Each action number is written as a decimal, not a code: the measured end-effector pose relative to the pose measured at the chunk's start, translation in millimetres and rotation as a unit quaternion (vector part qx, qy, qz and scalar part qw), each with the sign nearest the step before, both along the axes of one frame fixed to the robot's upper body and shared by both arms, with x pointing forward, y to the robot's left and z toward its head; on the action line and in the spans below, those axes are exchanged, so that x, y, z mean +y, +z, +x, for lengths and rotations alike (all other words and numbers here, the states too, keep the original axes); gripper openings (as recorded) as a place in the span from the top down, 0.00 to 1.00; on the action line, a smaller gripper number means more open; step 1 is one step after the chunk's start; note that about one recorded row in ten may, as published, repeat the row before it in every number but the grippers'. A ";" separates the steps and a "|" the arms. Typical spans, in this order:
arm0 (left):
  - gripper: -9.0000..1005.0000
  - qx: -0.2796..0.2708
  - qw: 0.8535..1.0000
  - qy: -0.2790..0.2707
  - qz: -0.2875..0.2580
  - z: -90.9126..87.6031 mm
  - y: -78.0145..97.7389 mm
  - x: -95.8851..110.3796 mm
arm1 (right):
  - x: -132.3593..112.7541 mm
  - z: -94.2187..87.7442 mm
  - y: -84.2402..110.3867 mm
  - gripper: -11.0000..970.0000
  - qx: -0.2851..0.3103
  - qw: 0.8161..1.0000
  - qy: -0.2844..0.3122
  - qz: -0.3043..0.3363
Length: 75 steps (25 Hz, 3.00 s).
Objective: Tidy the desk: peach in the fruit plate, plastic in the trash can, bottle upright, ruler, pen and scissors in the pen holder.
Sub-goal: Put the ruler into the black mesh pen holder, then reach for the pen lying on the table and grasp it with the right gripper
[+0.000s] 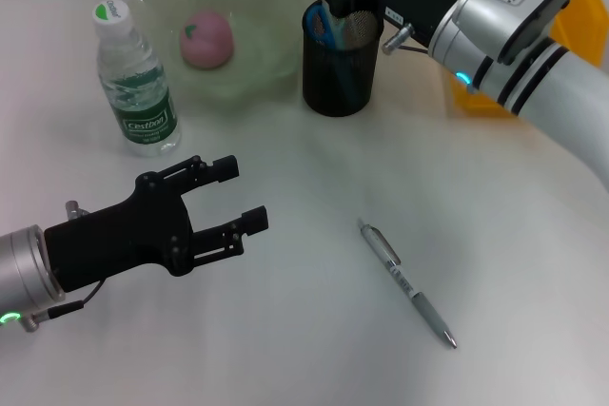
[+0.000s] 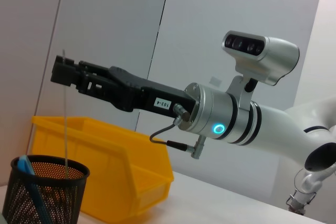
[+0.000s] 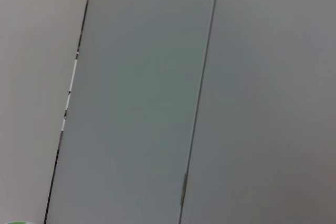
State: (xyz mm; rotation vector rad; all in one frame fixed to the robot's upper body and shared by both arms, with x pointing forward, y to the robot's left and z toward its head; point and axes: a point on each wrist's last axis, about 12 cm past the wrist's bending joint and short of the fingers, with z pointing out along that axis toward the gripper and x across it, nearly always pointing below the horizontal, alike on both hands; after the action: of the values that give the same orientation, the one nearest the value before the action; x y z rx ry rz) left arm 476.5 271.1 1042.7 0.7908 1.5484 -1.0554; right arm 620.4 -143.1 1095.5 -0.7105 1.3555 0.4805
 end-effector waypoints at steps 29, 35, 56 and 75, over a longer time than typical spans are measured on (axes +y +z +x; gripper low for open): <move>0.22 -0.005 1.000 -0.006 -0.002 -0.3 2.0 0.7 | -20.6 -10.7 -3.8 0.22 0.008 0.995 -0.047 0.082; 0.22 -0.026 0.999 -0.010 0.016 -4.3 -1.9 0.9 | -45.4 -26.4 -1.5 0.22 0.009 0.984 -0.041 0.173; 0.22 -0.038 0.997 -0.033 0.066 -13.1 -14.0 -0.5 | -115.1 -71.0 17.7 0.23 0.298 0.926 0.221 0.063; 0.22 -0.049 0.995 -0.032 0.079 -10.6 -15.9 -2.4 | -35.1 -32.1 77.8 0.23 0.526 0.756 0.189 -0.342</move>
State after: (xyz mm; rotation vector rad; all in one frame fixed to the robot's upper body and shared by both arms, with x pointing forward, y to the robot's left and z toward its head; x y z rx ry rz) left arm 465.9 268.7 1026.8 0.9936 1.5442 -0.9333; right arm 588.3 -178.2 1173.3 -1.4545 2.5413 0.7699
